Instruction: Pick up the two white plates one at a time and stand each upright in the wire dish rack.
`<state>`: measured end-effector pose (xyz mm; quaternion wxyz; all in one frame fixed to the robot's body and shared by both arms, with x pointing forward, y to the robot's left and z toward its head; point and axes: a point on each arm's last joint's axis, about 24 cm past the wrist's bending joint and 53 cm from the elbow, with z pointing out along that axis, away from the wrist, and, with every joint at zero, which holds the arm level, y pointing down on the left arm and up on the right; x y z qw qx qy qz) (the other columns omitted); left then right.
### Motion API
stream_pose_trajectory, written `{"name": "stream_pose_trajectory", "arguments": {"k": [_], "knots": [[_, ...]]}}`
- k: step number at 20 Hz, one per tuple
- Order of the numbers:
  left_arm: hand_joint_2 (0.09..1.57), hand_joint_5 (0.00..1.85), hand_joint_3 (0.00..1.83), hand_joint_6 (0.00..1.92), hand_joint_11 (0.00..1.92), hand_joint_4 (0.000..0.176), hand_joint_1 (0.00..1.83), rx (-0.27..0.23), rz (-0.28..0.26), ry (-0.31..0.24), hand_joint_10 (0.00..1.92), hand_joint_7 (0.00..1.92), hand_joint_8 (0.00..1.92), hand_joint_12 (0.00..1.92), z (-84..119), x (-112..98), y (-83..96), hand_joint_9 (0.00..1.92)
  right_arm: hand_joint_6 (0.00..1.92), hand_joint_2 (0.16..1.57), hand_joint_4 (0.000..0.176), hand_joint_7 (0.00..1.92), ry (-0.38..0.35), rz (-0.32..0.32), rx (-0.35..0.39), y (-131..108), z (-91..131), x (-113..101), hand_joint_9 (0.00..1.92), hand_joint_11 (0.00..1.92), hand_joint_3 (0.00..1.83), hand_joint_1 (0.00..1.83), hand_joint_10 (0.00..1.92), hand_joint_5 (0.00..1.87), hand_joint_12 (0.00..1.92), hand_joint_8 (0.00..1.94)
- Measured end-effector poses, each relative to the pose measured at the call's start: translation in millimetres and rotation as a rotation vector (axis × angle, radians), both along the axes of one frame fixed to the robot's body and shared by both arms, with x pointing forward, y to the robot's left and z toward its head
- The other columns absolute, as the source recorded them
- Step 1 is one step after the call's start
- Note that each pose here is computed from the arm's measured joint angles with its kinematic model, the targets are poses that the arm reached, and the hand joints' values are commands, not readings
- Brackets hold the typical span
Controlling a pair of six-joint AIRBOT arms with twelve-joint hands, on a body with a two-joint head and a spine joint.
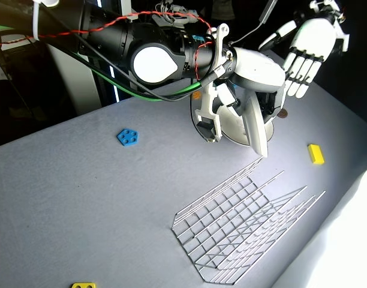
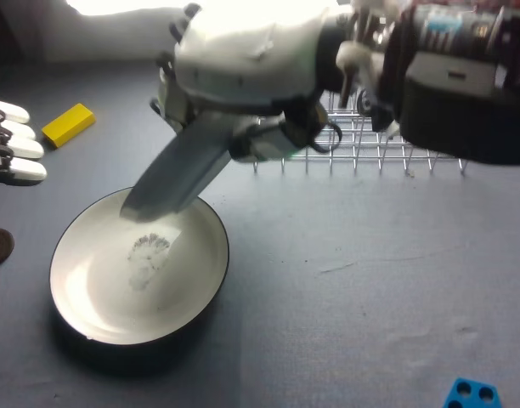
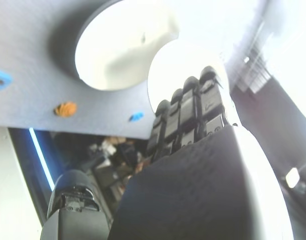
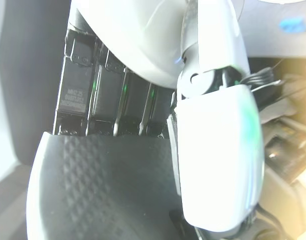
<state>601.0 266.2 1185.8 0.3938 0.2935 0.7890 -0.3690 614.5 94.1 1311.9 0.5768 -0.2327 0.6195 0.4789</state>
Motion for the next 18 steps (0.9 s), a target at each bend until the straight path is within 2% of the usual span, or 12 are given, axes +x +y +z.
{"name": "stream_pose_trajectory", "arguments": {"k": [5,8,10,11,13,15,18], "knots": [[1.01,0.03,0.00,0.01,0.02,0.000,0.00,0.034,0.012,0.002,0.00,0.01,0.00,0.01,-1,-4,13.9,0.00,0.85,1.04,0.000,1.12,0.099,-0.008,0.084,-11,25,7,1.18,1.05,0.00,1.40,0.80,1.02,0.83,0.70],[1.02,0.00,0.00,0.00,0.00,0.000,0.00,0.003,0.018,-0.009,0.00,0.00,0.00,0.00,9,0,10.4,0.00,0.81,1.03,0.000,1.17,0.175,-0.017,0.138,-21,37,13,1.21,1.08,0.00,1.40,0.75,1.04,0.80,0.60],[1.03,0.00,0.00,0.00,0.00,0.000,0.00,0.017,0.015,-0.029,0.00,0.00,0.00,0.00,15,1,8.0,0.00,0.83,1.03,0.000,1.16,0.227,-0.024,0.195,-31,48,17,1.19,1.05,0.00,1.40,0.77,1.03,0.80,0.64],[1.03,0.00,0.01,0.00,0.00,0.000,0.00,0.026,0.004,-0.047,0.00,0.00,0.00,0.00,19,0,5.8,0.00,0.82,1.03,0.000,1.16,0.277,-0.031,0.244,-37,53,21,1.20,1.06,0.00,1.40,0.76,1.04,0.79,0.63],[1.02,0.00,0.00,0.00,0.00,0.000,0.00,0.021,-0.007,-0.069,0.00,0.00,0.00,0.00,26,-2,4.0,0.00,0.87,1.04,0.000,1.12,0.333,-0.040,0.300,-46,58,26,1.16,1.04,0.00,1.40,0.82,1.01,0.81,0.69],[1.02,0.00,0.00,0.00,0.00,0.000,0.00,0.022,-0.005,-0.060,0.00,0.00,0.00,0.00,25,-2,4.4,0.00,0.90,1.05,0.000,1.10,0.406,-0.058,0.354,-58,58,34,1.15,1.03,0.00,1.39,0.84,0.99,0.83,0.74],[1.02,0.01,0.00,0.01,0.00,0.000,0.00,0.028,-0.006,-0.057,0.00,0.01,0.00,0.00,23,-3,5.1,0.00,0.86,1.04,0.000,1.11,0.475,-0.086,0.429,-77,59,43,1.16,1.04,0.00,1.39,0.82,1.02,0.84,0.70]]}}
